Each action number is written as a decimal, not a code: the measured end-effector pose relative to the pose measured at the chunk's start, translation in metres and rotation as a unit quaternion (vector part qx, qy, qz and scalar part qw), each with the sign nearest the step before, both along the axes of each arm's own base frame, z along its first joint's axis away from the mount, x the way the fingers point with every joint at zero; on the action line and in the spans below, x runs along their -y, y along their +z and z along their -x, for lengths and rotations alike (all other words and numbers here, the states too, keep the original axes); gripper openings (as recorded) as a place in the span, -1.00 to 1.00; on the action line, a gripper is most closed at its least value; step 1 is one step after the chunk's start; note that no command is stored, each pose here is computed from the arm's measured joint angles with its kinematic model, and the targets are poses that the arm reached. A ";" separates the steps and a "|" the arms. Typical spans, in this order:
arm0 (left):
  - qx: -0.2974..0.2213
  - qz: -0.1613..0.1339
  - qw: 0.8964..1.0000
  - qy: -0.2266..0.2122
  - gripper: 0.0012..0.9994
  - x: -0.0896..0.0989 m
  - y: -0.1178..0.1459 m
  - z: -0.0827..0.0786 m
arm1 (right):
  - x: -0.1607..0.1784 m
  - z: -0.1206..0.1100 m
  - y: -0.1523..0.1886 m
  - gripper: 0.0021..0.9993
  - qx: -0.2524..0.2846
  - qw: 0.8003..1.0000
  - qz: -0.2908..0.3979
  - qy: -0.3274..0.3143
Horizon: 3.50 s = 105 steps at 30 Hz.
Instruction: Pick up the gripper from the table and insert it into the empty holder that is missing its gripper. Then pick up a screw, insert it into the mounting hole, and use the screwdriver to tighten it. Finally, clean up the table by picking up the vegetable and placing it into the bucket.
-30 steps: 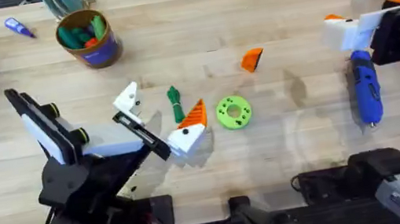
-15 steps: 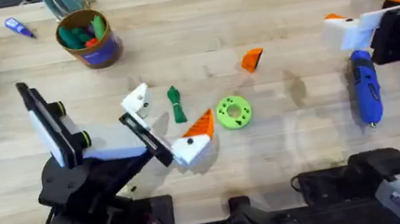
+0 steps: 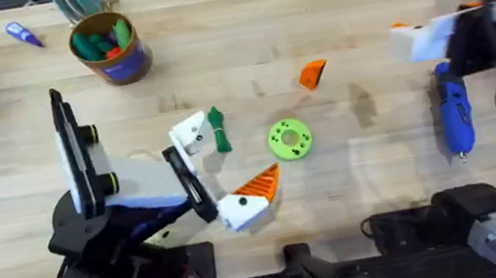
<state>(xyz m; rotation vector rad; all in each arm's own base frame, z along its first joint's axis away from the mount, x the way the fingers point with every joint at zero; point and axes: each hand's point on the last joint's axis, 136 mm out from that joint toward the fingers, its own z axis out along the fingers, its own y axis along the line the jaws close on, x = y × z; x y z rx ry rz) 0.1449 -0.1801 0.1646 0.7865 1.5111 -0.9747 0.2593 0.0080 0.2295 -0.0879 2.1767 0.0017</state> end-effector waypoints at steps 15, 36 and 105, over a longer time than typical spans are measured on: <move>0.000 0.000 1.000 -0.003 0.97 0.000 0.000 0.001 | -0.091 -0.041 -0.074 0.98 -0.198 0.951 0.100 0.214; 0.000 0.000 1.000 -0.004 0.97 0.001 0.000 0.001 | -0.109 -0.072 -0.128 0.61 -0.237 0.941 0.100 0.221; 0.000 0.000 1.000 -0.004 0.97 0.001 0.000 0.001 | -0.241 0.042 -0.062 -0.98 -0.419 0.662 -0.532 0.321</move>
